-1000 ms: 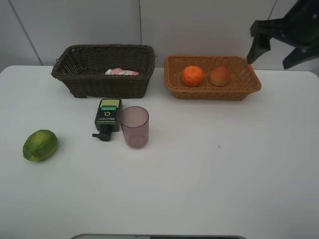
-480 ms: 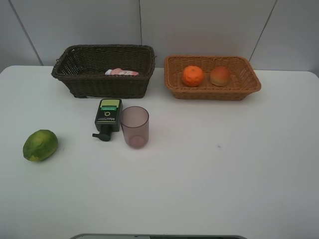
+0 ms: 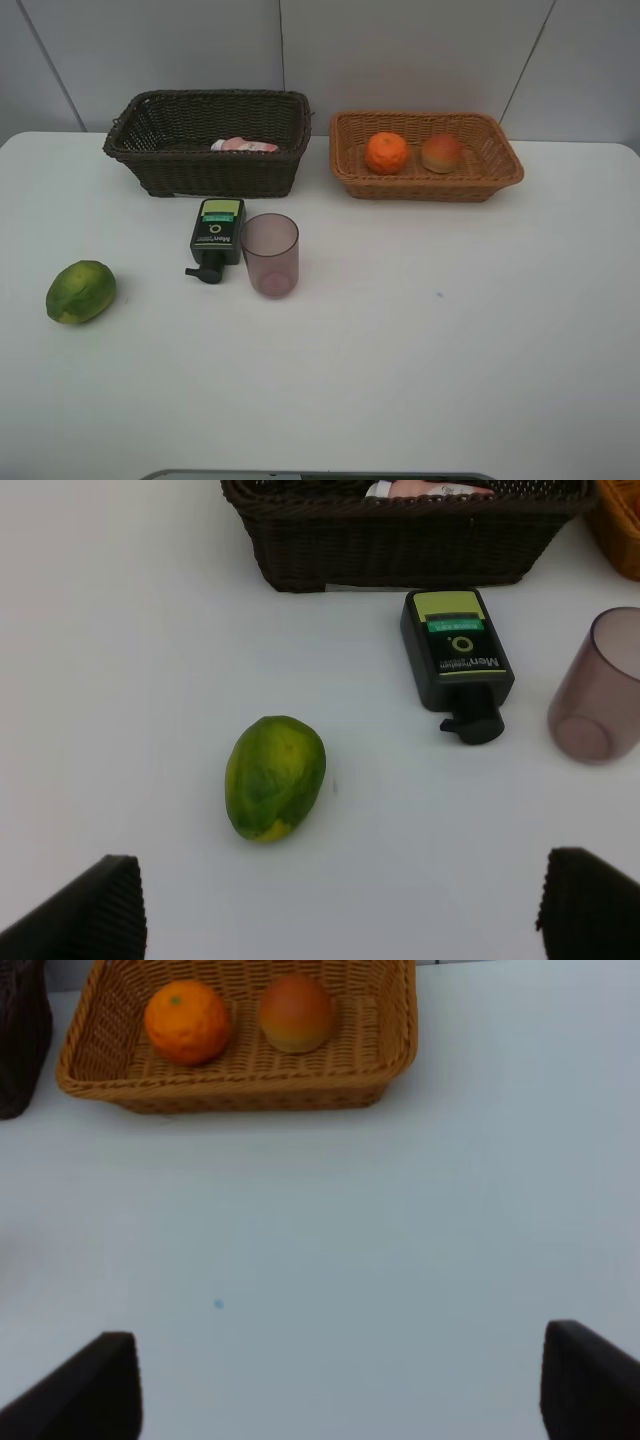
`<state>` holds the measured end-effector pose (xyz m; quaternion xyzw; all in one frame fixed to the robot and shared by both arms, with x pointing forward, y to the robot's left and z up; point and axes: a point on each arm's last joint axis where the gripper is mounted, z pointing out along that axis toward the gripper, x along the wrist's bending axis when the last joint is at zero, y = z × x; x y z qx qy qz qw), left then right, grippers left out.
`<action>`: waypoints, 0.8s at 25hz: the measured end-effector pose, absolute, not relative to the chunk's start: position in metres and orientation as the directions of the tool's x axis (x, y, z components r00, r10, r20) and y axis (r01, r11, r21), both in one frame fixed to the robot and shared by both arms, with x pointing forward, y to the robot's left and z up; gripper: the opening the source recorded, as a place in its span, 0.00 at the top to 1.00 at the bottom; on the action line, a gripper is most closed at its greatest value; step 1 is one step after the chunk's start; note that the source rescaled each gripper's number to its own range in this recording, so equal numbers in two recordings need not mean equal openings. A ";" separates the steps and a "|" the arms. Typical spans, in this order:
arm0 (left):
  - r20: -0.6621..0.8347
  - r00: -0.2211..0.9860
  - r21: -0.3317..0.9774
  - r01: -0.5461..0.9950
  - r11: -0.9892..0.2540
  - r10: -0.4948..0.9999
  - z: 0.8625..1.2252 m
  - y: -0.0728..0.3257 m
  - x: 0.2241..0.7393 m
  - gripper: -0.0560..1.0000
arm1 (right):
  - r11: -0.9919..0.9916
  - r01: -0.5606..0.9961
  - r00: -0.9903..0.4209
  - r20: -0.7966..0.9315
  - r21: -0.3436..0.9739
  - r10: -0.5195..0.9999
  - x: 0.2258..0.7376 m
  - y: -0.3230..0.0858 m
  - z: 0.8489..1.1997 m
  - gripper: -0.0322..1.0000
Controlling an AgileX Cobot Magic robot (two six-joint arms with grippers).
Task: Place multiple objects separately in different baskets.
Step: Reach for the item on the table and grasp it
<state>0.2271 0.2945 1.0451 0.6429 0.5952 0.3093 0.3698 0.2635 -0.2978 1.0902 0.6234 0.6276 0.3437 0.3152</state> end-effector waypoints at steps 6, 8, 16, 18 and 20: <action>-0.042 0.100 0.844 0.537 -0.018 0.994 1.045 0.294 0.227 0.00 | -0.014 0.507 -0.028 0.032 0.862 0.999 0.245 -0.299 1.085 0.26; -0.042 0.100 0.844 0.537 -0.018 0.994 1.045 0.294 0.227 0.00 | -0.014 0.498 -0.028 0.033 0.867 0.999 0.242 -0.299 1.085 0.26; -0.042 0.100 0.844 0.537 -0.018 0.994 1.045 0.294 0.227 0.00 | -0.016 0.465 -0.030 0.033 0.885 0.999 0.232 -0.300 1.064 0.26; -0.042 0.100 0.844 0.537 -0.018 0.994 1.045 0.294 0.227 0.00 | -0.016 0.447 -0.030 0.033 0.894 0.999 0.229 -0.300 1.060 0.26; -0.042 0.100 0.844 0.537 -0.018 0.994 1.045 0.294 0.227 0.00 | -0.017 0.440 -0.030 0.033 0.898 0.999 0.230 -0.300 1.059 0.26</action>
